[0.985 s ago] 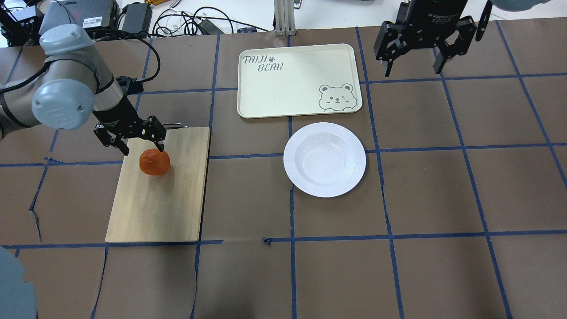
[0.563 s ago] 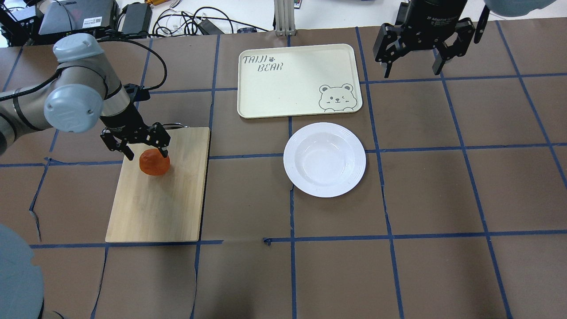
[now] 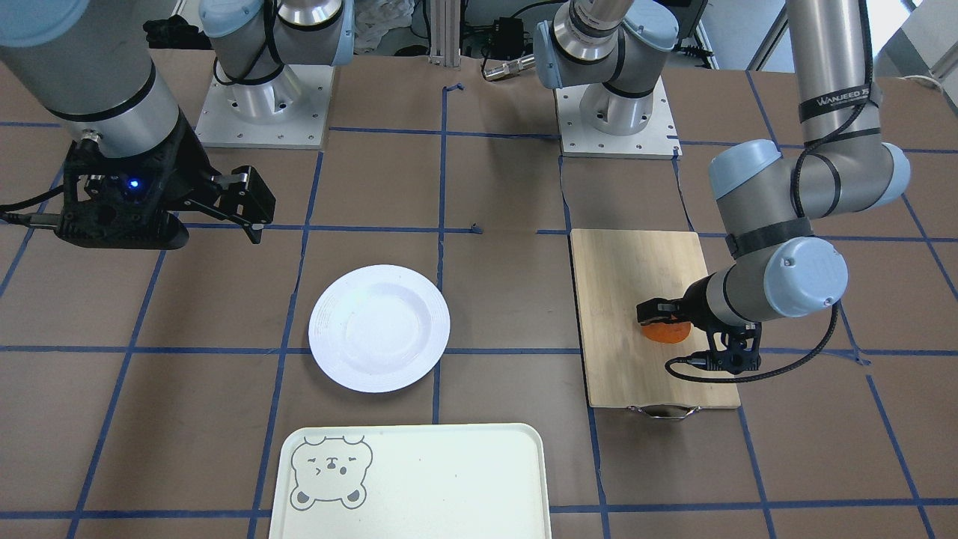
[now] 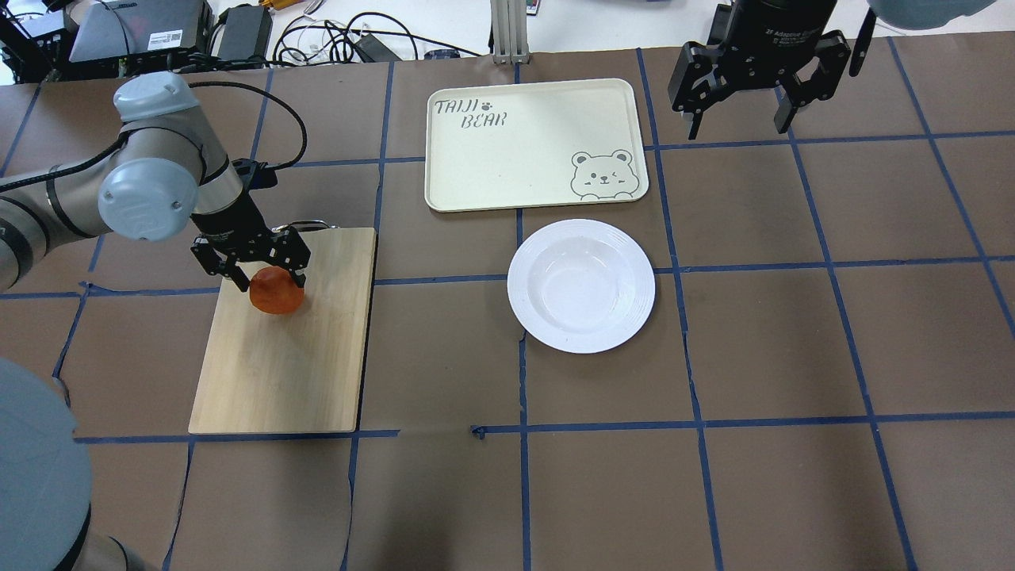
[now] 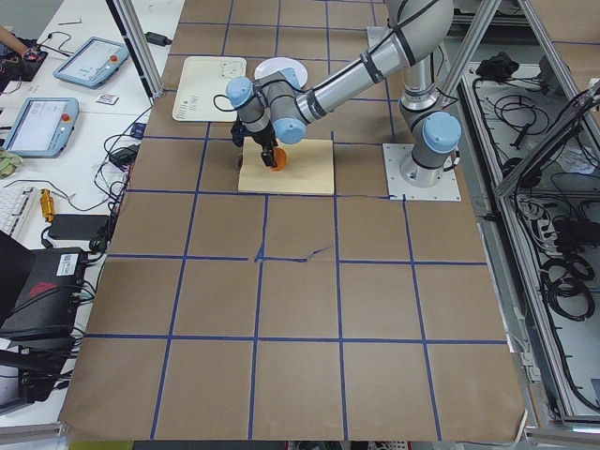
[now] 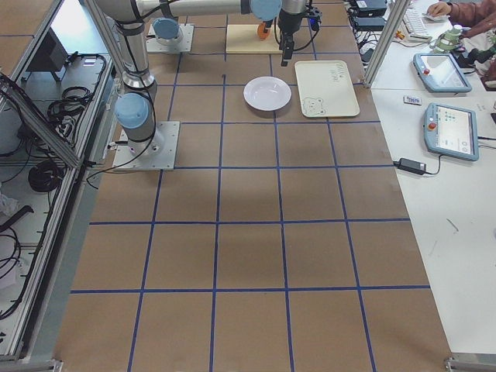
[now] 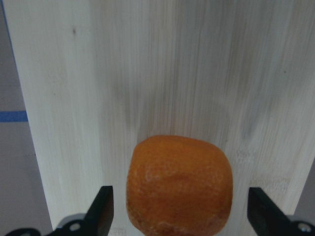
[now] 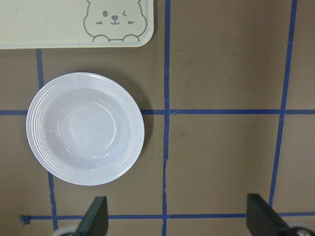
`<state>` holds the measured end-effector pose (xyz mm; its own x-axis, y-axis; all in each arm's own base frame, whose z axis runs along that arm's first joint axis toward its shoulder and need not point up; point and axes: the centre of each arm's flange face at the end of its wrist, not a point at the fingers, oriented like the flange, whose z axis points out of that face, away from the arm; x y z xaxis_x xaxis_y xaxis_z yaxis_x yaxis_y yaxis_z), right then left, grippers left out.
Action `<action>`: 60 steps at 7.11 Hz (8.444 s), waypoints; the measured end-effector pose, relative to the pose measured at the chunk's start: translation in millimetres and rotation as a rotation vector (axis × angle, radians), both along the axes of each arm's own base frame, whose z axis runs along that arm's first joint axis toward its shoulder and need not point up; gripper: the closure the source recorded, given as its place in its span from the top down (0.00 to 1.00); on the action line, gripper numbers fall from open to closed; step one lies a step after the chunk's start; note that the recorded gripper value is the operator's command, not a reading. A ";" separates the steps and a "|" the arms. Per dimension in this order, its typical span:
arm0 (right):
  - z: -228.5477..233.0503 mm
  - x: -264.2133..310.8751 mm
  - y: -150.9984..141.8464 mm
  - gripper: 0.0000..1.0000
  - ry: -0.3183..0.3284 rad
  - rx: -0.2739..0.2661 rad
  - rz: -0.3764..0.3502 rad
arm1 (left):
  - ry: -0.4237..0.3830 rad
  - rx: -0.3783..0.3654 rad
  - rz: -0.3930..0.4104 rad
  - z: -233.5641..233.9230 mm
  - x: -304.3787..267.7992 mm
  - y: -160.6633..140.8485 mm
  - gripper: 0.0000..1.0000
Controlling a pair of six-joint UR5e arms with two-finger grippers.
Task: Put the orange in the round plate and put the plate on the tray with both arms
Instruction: 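Close the left gripper around the orange, then carry the orange with the left gripper onto the white plate and release, then raise the left gripper away while the right gripper reaches toward the plate rim, then grip the plate rim nearest the right gripper, then lift the plate with the right gripper and carry it onto the bear tray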
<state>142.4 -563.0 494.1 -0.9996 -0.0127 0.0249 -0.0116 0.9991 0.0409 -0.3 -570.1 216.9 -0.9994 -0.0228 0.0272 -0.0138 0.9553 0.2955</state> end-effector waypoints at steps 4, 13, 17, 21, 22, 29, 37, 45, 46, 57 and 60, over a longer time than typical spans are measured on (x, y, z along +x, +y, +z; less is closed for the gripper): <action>15.2 -8.7 -13.4 1.00 0.008 -0.065 0.003 | -0.005 -0.041 0.025 32.5 -34.6 -12.1 0.00; -2.1 1.4 -22.5 1.00 -0.106 -0.038 0.000 | 0.171 -0.077 0.497 34.0 -365.5 8.4 0.00; -7.6 -9.9 -36.9 1.00 -0.117 -0.107 0.032 | 0.236 0.013 0.493 0.4 -391.2 16.2 1.00; -84.0 -19.4 -39.5 1.00 -0.290 -0.052 -0.011 | 0.106 -0.080 0.423 66.4 -313.8 -9.0 1.00; -113.9 -18.8 -34.2 1.00 -0.342 -0.050 -0.021 | 0.095 -0.076 0.363 99.2 -274.7 -18.6 1.00; -267.4 -33.9 25.2 1.00 -0.623 -0.109 -0.080 | -0.016 -0.181 0.188 292.9 -187.0 43.5 1.00; -332.8 -42.5 54.8 0.35 -0.648 -0.111 -0.104 | -0.082 -0.381 0.068 286.6 -172.7 30.4 1.00; -319.8 -19.0 53.3 0.13 -0.694 -0.130 -0.060 | -0.076 -0.387 0.082 291.1 -171.9 31.0 1.00; -308.6 -21.2 42.2 0.11 -0.690 -0.147 -0.085 | -0.076 -0.387 0.083 291.1 -171.9 30.8 1.00; -255.0 -41.8 -23.5 0.00 -0.910 -0.140 -0.322 | -0.076 -0.386 0.087 291.1 -171.8 31.1 1.00; -237.8 -51.2 -127.5 0.00 -0.936 -0.195 -0.370 | -0.076 -0.387 0.087 291.2 -171.9 31.0 1.00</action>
